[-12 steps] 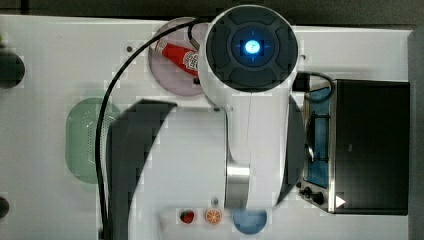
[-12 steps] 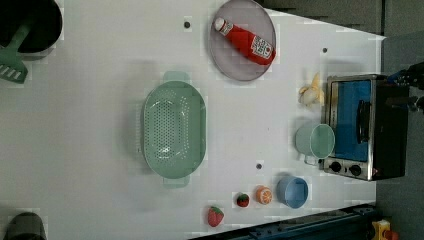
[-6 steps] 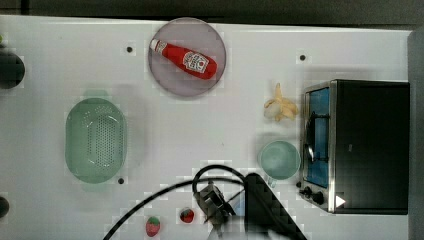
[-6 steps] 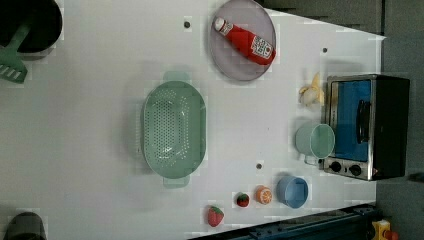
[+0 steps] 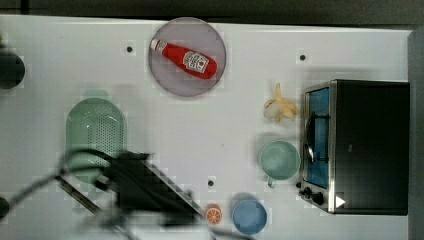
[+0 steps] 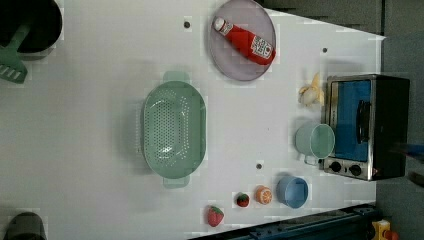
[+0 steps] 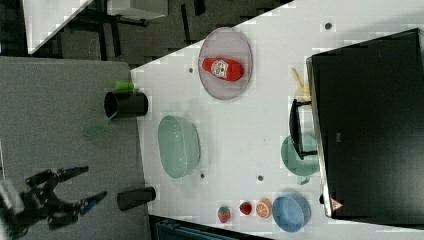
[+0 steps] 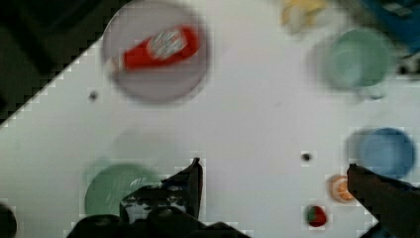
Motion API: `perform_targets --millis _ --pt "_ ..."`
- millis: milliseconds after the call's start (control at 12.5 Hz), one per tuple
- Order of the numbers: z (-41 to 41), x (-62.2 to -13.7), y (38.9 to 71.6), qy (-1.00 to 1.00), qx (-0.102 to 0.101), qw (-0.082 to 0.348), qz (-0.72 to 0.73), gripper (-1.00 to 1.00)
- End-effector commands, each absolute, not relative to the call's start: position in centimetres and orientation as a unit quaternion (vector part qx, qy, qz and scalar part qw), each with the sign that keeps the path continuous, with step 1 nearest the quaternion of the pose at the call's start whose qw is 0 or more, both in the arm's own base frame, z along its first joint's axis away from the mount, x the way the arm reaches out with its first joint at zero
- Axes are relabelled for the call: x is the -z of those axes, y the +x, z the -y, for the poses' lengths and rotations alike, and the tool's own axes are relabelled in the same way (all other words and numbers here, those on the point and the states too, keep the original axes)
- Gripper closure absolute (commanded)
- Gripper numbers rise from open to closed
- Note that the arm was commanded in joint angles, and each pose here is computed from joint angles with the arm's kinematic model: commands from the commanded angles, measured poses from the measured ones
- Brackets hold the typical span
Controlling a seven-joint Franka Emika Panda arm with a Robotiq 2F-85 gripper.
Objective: Drag strainer left to right.
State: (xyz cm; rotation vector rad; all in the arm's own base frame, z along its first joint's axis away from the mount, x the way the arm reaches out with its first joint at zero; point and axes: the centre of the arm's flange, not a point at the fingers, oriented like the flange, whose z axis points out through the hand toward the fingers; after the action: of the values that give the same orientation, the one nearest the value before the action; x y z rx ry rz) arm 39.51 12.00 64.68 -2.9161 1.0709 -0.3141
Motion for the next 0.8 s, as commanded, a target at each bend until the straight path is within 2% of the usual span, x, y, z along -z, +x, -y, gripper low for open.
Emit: perform_targets --millis 80,240,400,800 --pt "-19.4 -55.8 41.5 -0.941 0.059 -0.044 -0.332 -1.0" --pt "-23.9 -51.9 42.8 -0.932 0.057 -0.033 -0.357 -1.0" --pt "-27.1 -47.6 44.0 -0.911 0.043 -0.018 -0.409 -1.0" --pt "-30.4 -36.7 47.1 -0.829 -0.02 0.007 -0.558 -1.0"
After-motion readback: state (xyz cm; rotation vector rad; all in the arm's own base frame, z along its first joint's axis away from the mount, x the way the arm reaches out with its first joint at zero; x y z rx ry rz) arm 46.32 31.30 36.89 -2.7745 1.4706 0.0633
